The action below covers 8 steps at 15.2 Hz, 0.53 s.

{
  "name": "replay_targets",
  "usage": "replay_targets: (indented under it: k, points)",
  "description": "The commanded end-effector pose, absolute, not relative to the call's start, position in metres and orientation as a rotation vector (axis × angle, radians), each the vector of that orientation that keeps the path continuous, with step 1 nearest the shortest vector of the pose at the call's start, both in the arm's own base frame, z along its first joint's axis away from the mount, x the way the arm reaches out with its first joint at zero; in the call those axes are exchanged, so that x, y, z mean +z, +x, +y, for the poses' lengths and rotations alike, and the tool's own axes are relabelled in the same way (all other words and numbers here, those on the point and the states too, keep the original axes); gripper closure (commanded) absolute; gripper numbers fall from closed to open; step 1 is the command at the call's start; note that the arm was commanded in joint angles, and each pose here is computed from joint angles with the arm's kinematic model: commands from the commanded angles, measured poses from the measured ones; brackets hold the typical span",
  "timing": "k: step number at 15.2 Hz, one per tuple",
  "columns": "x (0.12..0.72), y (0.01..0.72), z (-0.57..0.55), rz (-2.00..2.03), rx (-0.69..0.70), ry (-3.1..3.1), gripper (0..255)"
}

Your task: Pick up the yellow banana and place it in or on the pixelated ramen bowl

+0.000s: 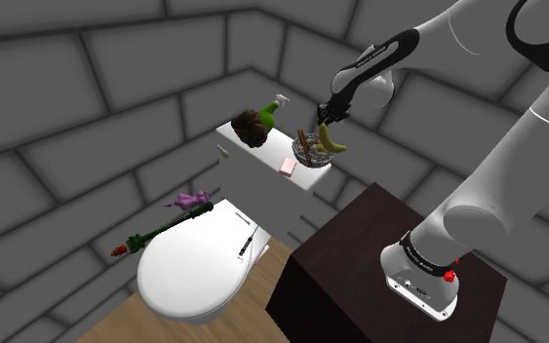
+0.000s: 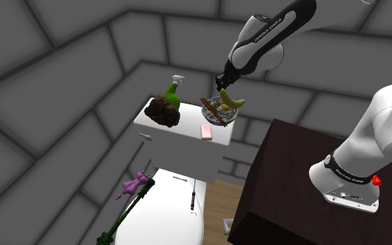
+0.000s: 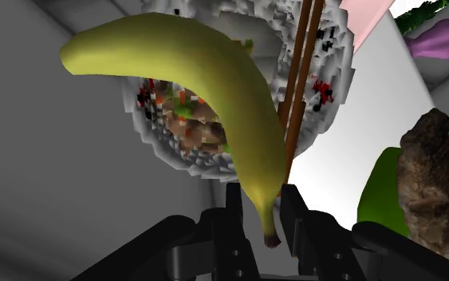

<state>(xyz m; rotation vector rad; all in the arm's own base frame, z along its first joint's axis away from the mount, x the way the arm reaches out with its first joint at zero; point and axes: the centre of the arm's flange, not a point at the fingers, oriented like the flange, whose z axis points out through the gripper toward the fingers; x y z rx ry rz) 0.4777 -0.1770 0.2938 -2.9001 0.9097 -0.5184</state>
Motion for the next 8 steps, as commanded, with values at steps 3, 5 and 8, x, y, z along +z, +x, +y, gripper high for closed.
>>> replay_targets:
  k: [3, 5, 8]
  points:
    - [0.279, 0.495, -0.197, 0.909, -0.518, -2.900, 255]
    - [0.269, 0.495, -0.197, 0.909, -0.518, -2.900, 255]
    - [0.253, 0.495, -0.196, 0.909, -0.518, -2.900, 255]
